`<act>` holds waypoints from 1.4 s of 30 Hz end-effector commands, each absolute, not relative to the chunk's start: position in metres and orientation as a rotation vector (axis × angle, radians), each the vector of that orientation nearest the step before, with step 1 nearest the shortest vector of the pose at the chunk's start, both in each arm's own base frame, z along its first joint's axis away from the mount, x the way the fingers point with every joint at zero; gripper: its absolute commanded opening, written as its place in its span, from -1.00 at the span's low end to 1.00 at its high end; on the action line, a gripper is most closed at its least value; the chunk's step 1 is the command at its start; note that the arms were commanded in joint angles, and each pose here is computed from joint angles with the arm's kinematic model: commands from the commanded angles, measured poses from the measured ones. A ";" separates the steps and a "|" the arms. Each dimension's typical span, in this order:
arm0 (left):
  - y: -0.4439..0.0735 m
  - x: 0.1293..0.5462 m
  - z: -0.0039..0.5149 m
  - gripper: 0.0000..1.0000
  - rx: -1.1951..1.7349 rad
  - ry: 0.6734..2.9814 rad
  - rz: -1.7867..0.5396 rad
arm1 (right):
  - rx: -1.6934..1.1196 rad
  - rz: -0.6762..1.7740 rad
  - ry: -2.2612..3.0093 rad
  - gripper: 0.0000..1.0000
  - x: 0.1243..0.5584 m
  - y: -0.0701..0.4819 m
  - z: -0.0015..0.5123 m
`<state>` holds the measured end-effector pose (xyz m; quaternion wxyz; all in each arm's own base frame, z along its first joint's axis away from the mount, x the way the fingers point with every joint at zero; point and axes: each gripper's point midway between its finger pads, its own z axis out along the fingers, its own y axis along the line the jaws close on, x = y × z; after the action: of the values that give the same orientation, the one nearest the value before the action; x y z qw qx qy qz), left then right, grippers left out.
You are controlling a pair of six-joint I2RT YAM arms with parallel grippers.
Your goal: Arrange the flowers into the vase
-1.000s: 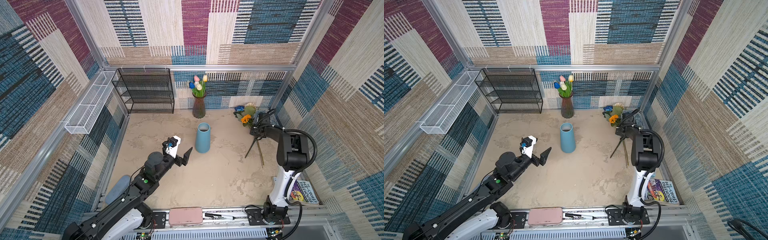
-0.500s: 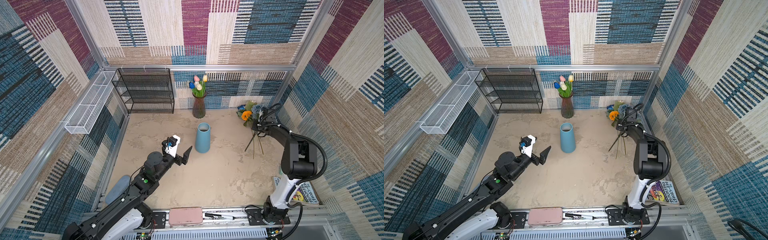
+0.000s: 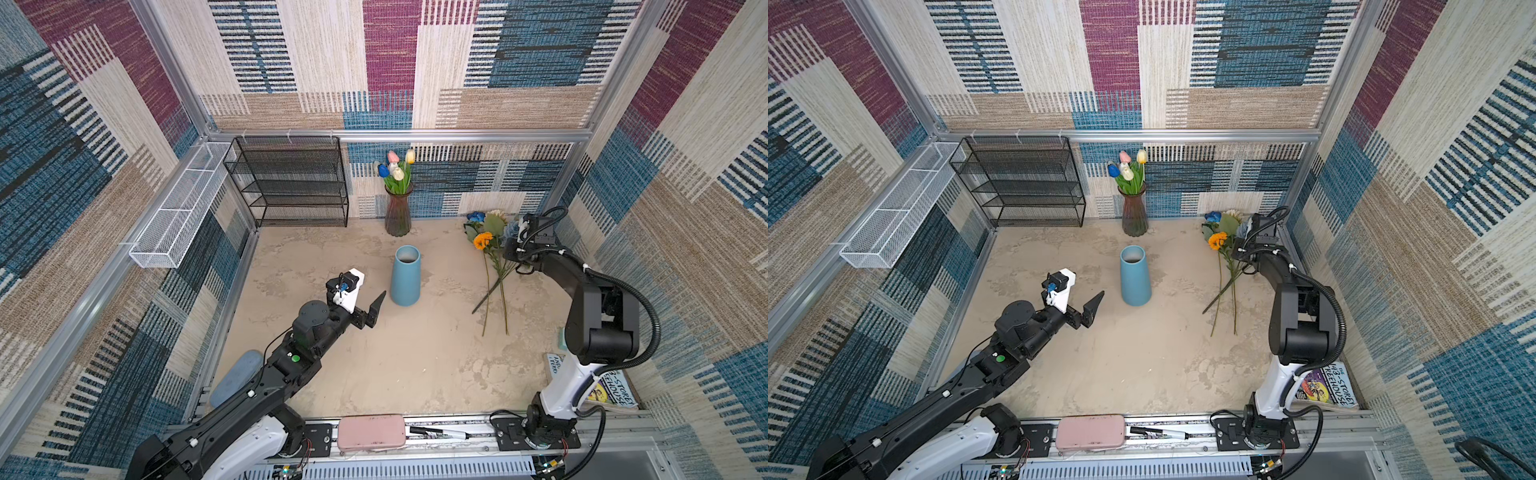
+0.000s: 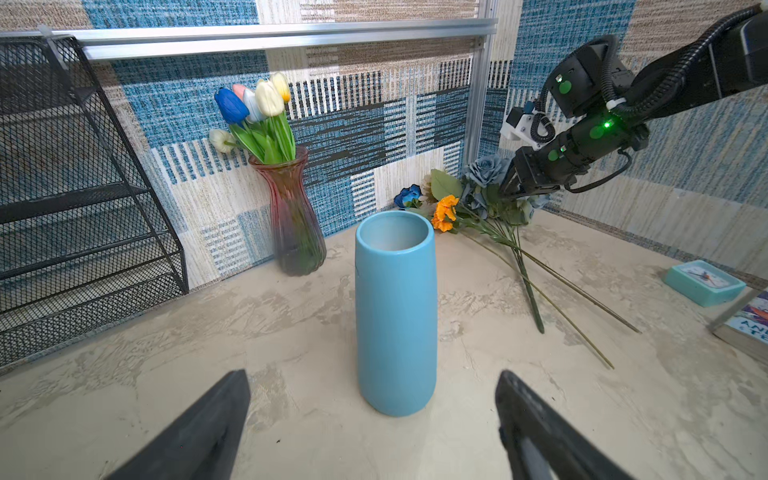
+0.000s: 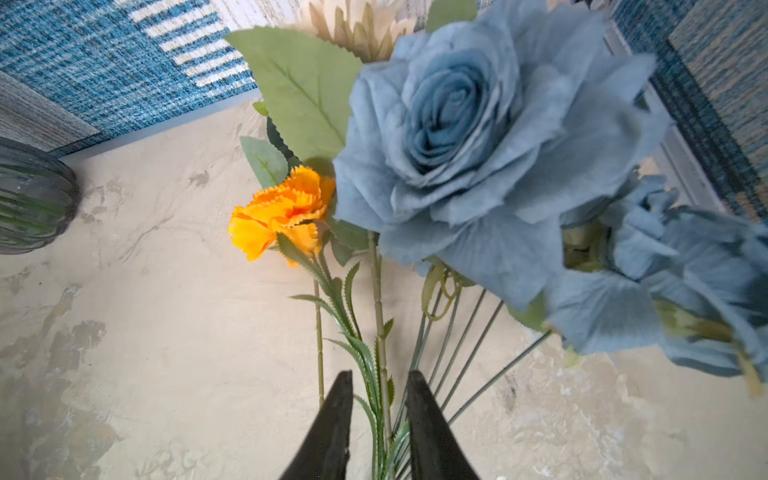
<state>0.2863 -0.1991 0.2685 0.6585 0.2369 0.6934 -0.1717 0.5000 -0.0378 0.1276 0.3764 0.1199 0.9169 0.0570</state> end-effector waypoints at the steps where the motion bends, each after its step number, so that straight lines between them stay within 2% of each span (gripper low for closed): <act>1: -0.201 0.287 0.281 0.91 0.543 1.520 -0.382 | 0.282 0.198 2.359 -0.40 0.502 -0.026 0.119; 6: -0.204 0.290 0.275 0.91 0.550 1.530 -0.388 | 0.269 0.177 2.427 -0.25 0.505 -0.017 0.094; 14: -0.204 0.294 0.272 0.93 0.542 1.532 -0.378 | 0.291 0.090 2.503 -0.36 0.502 -0.019 0.060; 17: -0.207 0.296 0.271 0.93 0.550 1.541 -0.383 | 0.299 0.062 2.512 -0.29 0.503 -0.022 0.054; 24: -0.210 0.299 0.272 0.94 0.552 1.539 -0.383 | 0.282 0.074 2.509 -0.64 0.505 -0.019 0.051; 28: -0.209 0.300 0.274 0.93 0.546 1.534 -0.381 | 0.262 0.098 2.472 -0.80 0.509 -0.014 0.067; 34: -0.206 0.300 0.279 0.93 0.523 1.514 -0.371 | 0.225 0.181 2.379 -0.93 0.508 -0.001 0.110; 35: -0.205 0.300 0.279 0.93 0.518 1.512 -0.368 | 0.226 0.190 2.365 -0.90 0.507 0.000 0.116; 38: -0.203 0.301 0.278 0.93 0.507 1.510 -0.363 | 0.231 0.238 2.362 -0.55 0.504 0.007 0.122; 39: -0.202 0.301 0.277 0.93 0.504 1.511 -0.363 | 0.230 0.248 2.371 -0.37 0.503 0.010 0.119; 42: -0.203 0.302 0.274 0.93 0.499 1.512 -0.367 | 0.239 0.238 2.418 -0.24 0.498 0.017 0.098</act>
<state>0.2992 -0.2056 0.2651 0.6665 0.2317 0.6881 -0.1691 0.4997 0.0082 0.1096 0.3554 0.0878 0.9271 0.0802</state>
